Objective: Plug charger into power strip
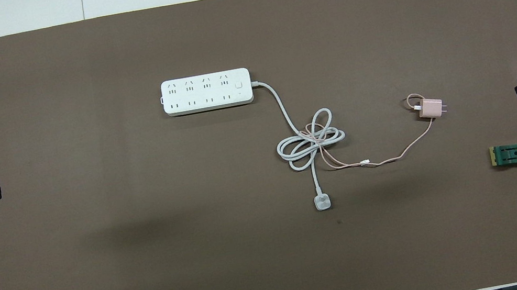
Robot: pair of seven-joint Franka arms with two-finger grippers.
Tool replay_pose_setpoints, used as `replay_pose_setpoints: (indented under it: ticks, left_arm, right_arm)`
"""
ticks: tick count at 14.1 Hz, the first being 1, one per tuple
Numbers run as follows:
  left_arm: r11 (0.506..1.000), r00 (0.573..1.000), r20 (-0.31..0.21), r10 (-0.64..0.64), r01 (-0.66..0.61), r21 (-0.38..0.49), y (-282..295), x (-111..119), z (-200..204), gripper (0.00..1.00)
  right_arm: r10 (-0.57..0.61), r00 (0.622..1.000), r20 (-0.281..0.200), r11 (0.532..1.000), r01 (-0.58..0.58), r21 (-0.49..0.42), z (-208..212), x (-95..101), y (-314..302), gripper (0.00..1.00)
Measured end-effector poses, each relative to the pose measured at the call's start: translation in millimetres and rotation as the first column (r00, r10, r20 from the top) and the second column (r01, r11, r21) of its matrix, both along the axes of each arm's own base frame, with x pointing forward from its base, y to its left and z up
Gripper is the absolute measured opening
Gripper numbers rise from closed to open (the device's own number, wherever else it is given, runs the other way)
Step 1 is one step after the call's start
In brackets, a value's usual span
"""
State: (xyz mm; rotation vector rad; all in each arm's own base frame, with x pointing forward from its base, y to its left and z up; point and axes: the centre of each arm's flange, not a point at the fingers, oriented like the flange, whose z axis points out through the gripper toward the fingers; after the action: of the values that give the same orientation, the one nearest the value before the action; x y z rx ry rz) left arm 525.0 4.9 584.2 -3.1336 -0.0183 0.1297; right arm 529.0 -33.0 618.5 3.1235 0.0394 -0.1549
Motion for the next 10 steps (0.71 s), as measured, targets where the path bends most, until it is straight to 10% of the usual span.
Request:
replay_pose_setpoints:
  ticks: [10]
  left_arm:
    - [0.999,0.999,-0.028,-0.043,0.043,-0.003,-22,4,20,1.00]
  right_arm:
    - [-0.121,0.993,0.016,0.993,0.121,-0.008,-4,2.8,-6,1.00]
